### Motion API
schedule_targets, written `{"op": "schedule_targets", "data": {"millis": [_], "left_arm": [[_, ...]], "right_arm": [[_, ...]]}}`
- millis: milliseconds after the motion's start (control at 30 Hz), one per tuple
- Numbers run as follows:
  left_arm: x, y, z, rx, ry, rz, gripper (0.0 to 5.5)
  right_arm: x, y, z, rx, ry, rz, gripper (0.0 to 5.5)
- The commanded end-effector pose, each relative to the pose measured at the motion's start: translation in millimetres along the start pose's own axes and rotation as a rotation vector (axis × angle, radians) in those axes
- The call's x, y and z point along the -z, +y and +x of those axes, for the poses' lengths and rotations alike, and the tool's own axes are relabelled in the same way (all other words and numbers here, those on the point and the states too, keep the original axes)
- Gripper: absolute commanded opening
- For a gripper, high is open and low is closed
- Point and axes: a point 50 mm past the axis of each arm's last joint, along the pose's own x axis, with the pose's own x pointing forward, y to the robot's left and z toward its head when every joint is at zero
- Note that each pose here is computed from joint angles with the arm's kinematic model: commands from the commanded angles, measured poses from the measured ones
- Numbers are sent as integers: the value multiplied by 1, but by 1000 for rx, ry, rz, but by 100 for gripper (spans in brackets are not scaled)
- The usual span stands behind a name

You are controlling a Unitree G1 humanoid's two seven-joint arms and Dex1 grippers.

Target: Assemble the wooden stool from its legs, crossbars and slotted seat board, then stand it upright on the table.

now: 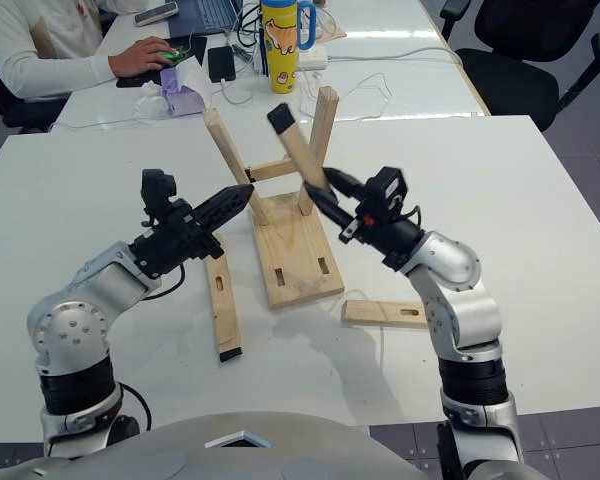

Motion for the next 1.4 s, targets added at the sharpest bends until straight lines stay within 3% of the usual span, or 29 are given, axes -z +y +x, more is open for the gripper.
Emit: {"op": "schedule_targets", "data": {"millis": [33, 533, 733, 1100, 1367, 1400], "left_arm": [[-6, 2, 5, 27, 32, -59, 0], [0, 2, 21, 29, -82, -285, 205], [2, 8, 23, -44, -132, -300, 205], [2, 17, 16, -146, -152, -294, 45], [9, 26, 6, -243, -120, -276, 40], [11, 29, 4, -264, -111, -267, 40]], "right_arm": [[6, 10, 7, -4, -15, -28, 131], [10, 10, 25, -63, -40, -81, 131], [11, 10, 26, -111, -19, -94, 131], [18, 9, 23, -81, 26, -84, 131], [22, 16, 17, -81, 54, -39, 131], [21, 17, 16, -79, 54, -30, 160]]}}
